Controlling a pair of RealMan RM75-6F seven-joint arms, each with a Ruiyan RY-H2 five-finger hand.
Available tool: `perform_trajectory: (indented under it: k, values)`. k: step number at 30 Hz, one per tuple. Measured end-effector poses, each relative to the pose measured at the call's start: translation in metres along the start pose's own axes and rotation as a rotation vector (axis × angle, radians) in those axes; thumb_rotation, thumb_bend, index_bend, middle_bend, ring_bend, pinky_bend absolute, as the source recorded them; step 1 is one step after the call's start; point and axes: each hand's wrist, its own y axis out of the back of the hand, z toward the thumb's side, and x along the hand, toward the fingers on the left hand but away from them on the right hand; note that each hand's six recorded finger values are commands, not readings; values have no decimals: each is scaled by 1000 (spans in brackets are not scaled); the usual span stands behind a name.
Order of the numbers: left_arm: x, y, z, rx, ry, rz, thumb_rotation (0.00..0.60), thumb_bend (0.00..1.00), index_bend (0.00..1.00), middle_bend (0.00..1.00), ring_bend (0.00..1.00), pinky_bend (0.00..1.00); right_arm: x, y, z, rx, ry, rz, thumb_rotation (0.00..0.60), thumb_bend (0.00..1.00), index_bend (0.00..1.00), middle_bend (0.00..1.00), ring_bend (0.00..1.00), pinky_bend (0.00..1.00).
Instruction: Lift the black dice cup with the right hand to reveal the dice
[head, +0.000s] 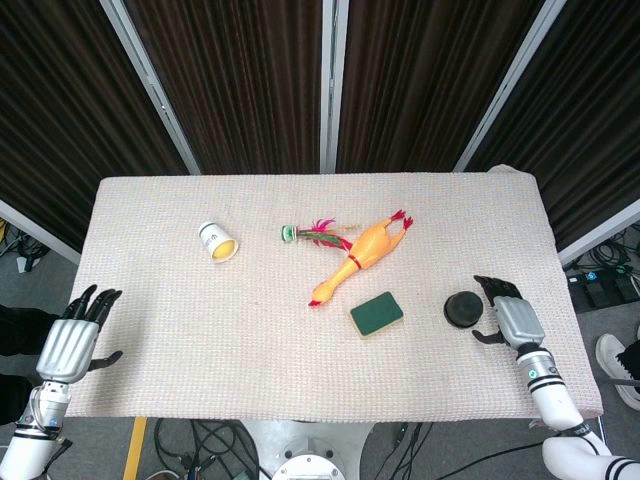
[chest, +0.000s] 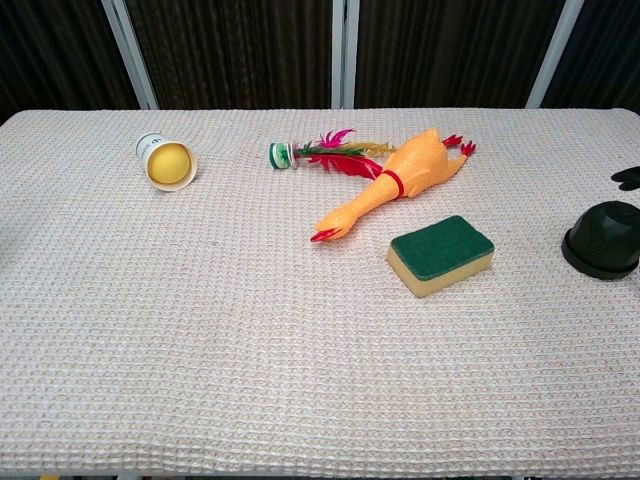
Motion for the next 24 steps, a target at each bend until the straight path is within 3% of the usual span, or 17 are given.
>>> perform_trajectory:
  k: [24]
  values:
    - [-1,-3,-2,5,2,-12,600,26,90,105,21,186,-11,-12,5,-25,1,39,600,101,0,145,0,0]
